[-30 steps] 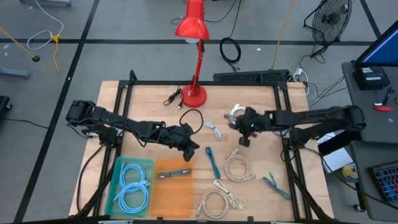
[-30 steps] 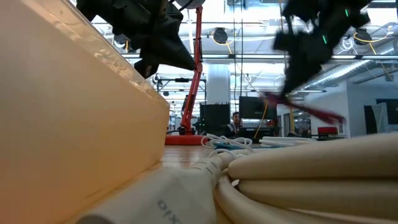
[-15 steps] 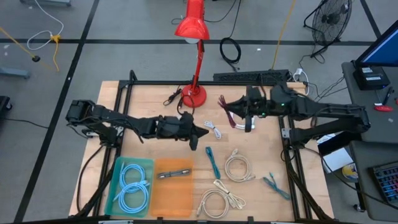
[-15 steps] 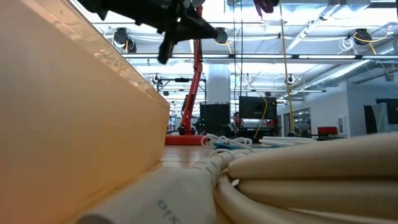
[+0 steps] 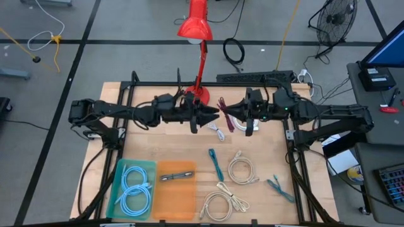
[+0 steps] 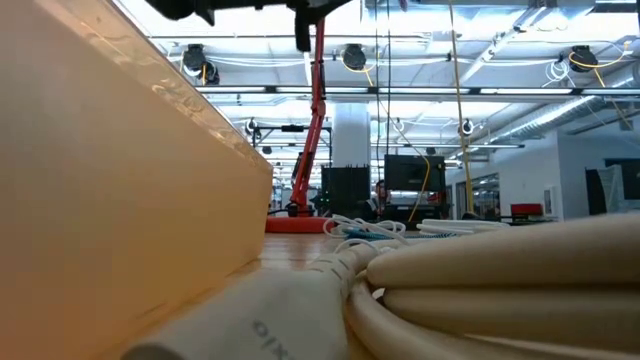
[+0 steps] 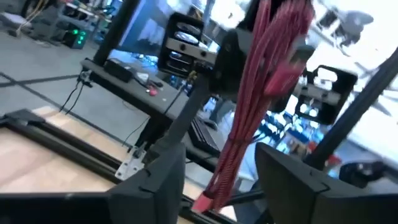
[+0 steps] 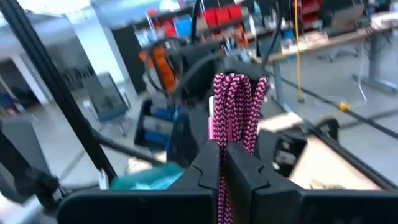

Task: Pick & Place USB Port
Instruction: Put the pink USB cable into the orange bin

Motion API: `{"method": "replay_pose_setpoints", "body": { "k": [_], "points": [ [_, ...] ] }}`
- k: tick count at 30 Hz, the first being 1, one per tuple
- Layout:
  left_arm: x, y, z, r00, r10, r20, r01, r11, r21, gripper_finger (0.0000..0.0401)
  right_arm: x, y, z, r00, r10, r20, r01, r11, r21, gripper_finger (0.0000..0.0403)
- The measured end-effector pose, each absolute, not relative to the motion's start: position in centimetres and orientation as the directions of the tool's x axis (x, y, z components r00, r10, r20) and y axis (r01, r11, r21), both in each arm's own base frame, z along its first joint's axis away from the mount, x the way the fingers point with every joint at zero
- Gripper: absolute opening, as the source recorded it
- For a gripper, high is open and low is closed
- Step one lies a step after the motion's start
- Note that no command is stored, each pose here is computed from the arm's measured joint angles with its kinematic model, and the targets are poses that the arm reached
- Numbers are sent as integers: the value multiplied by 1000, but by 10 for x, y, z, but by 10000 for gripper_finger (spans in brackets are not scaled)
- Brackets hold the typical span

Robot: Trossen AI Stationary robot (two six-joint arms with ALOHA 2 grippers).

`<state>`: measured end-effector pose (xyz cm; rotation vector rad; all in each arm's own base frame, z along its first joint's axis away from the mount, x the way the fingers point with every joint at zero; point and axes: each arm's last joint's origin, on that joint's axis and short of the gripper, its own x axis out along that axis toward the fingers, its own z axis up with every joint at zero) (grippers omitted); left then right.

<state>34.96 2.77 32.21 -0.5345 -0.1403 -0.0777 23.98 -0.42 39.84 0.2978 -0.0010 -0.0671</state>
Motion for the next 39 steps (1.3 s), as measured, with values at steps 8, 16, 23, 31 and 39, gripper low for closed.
{"method": "replay_pose_setpoints", "body": {
  "k": [8, 16, 23, 31, 39],
  "points": [
    [356, 19, 339, 990, -64, 125, 110, 908, -404, 225, 243, -3, 402, 995, -86, 45, 69, 952, 299, 0],
    [356, 20, 340, 991, -38, 128, 87, 912, -401, 225, 252, -3, 403, 992, -82, 98, 49, 951, 304, 0],
    [356, 18, 339, 992, -37, 120, 84, 906, -416, 217, 259, -2, 399, 993, -75, 86, 46, 952, 303, 0],
    [357, 14, 336, 992, -84, 89, 114, 899, -422, 101, 258, -2, 405, 986, -80, 146, 38, 961, 274, 0],
    [357, 14, 336, 991, -104, 89, 132, 897, -421, 13, 258, -2, 404, 984, -101, 144, 58, 959, 277, 0]
  ]
}}
